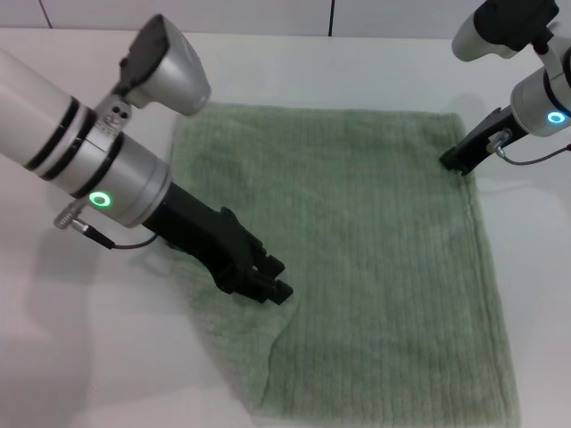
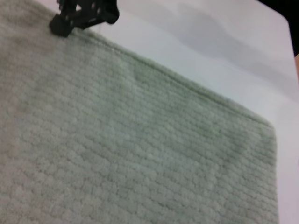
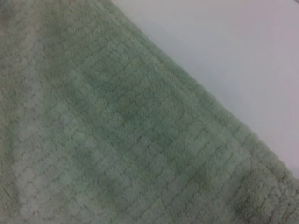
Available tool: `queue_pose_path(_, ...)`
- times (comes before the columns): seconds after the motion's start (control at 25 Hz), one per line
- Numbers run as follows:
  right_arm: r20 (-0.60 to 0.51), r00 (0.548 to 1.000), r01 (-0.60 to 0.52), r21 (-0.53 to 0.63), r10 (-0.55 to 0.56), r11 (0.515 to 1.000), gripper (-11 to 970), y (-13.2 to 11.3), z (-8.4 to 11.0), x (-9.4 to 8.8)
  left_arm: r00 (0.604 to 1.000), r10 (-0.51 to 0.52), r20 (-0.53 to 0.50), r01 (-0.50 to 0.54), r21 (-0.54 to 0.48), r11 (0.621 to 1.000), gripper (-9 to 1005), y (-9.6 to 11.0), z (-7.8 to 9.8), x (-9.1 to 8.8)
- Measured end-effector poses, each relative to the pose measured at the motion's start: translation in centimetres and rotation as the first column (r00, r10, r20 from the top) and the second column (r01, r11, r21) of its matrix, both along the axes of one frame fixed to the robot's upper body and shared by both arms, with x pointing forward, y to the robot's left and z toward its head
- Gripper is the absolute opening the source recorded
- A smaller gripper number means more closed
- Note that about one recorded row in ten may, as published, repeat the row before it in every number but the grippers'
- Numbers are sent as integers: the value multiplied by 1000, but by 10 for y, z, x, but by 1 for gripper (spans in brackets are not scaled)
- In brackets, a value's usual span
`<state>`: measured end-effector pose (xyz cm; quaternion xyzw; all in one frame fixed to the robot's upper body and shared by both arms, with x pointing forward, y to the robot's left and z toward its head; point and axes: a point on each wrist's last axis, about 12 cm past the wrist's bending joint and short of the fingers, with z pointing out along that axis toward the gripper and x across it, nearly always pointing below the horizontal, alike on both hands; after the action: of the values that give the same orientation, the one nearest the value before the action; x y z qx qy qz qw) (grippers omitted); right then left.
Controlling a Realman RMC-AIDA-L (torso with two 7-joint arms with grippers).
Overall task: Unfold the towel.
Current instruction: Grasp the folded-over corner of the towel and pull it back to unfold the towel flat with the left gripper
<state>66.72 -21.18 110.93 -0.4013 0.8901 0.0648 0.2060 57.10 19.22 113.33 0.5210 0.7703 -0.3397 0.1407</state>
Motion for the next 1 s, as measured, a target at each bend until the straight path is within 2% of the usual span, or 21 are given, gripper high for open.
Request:
queue_pose_path(0.12, 1, 1000, -1, -1, 1, 1000, -1, 0, 1, 0, 1000, 8, 6, -8, 12, 1000, 370, -6, -9, 2)
queue_pose_path(0.52, 3, 1000, -3, -1, 3, 1000, -1, 1, 2, 1, 1000, -12, 10, 11, 48, 999, 353, -14, -21, 2)
queue_pose_path(1.0, 11, 1000, 0, -2, 0, 1000, -1, 0, 2, 2, 1000, -17, 22, 16, 43, 999, 315, -12, -19, 3)
